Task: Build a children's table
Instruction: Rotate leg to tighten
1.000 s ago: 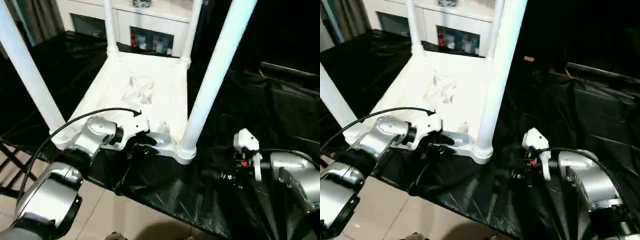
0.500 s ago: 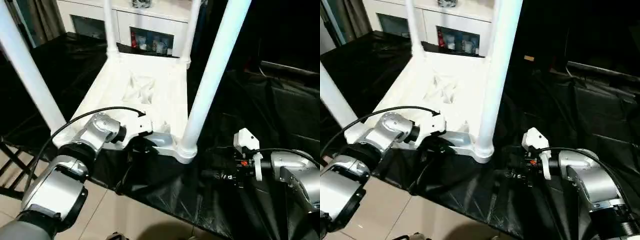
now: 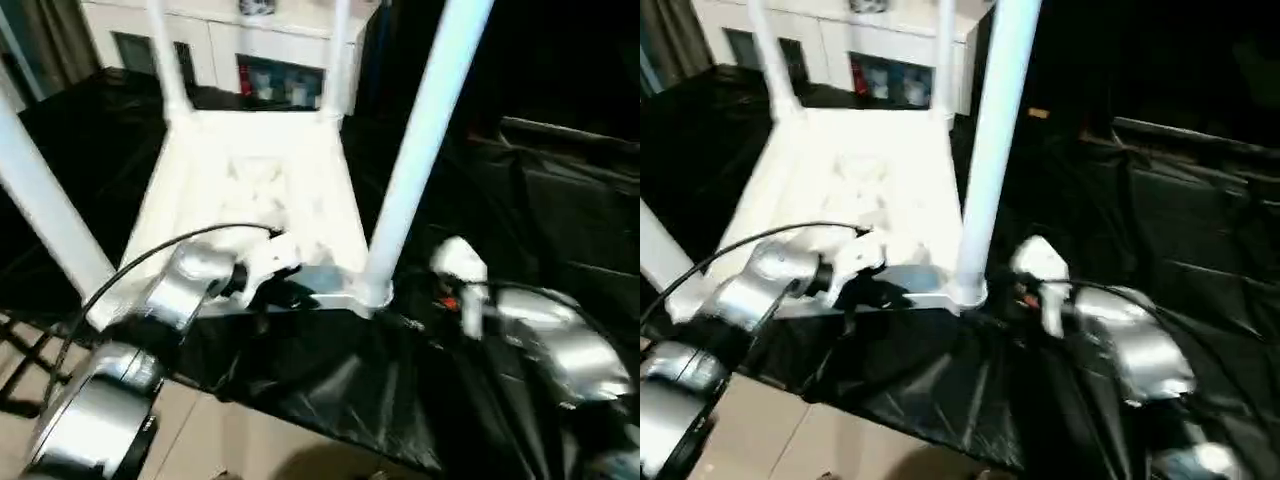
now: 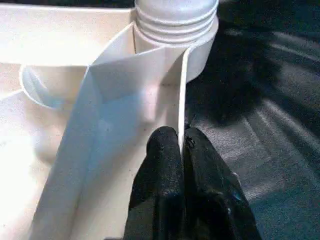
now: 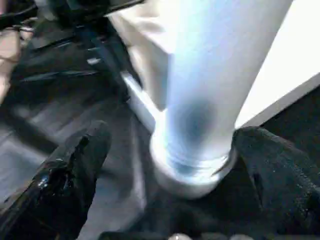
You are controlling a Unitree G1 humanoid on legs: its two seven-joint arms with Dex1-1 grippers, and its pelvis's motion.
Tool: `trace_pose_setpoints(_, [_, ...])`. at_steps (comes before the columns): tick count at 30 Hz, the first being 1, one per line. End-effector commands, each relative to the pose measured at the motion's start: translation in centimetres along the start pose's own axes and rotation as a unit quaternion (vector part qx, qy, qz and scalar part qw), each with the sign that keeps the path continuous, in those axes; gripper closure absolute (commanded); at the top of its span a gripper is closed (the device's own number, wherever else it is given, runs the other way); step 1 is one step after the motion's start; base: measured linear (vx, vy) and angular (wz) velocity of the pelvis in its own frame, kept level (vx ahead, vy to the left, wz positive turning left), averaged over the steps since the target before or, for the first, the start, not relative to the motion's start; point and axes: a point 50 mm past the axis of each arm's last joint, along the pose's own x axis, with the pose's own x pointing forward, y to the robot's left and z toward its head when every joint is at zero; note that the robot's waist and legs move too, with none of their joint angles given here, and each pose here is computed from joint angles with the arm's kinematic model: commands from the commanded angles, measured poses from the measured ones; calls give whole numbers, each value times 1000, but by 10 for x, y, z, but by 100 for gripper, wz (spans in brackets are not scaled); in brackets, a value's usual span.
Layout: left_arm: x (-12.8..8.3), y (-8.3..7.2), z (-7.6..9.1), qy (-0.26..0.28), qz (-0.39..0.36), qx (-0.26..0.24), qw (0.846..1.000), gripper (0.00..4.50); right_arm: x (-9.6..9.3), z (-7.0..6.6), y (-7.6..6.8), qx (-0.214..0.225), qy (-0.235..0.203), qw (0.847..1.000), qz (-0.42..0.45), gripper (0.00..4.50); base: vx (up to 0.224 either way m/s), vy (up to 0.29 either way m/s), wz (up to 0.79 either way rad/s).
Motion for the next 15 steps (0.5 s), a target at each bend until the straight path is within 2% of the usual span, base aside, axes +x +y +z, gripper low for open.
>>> trace_pose_setpoints(1, [2, -12, -25, 19, -4, -53, 998, 448, 5, 2, -4, -10, 4, 1000, -14, 0, 0, 0, 0])
trace_pose_setpoints(5, [-2, -15, -28, 36, -11, -52, 998, 448, 16, 3, -2, -5, 0, 1000, -1, 0, 0, 0, 0])
trace_pose_setpoints(7, [-4, -16, -30, 52, -15, -48, 997, 450, 21, 3, -2, -8, 3, 1000, 4, 29, 0, 0, 0])
trace_pose_setpoints(12, [-7, -17, -33, 78, -23, -40, 996, 450, 30, 4, -4, -18, 9, 1000, 5, 61, 0, 0, 0])
trace_pose_setpoints(14, [-8, -17, -33, 84, -24, -38, 995, 450, 31, 4, -4, -21, 10, 1000, 4, 91, 0, 0, 0])
trace_pose_setpoints(15, [-10, -13, -31, 100, -23, -32, 994, 450, 34, 4, -7, -23, 10, 1000, -3, 100, 0, 0, 0])
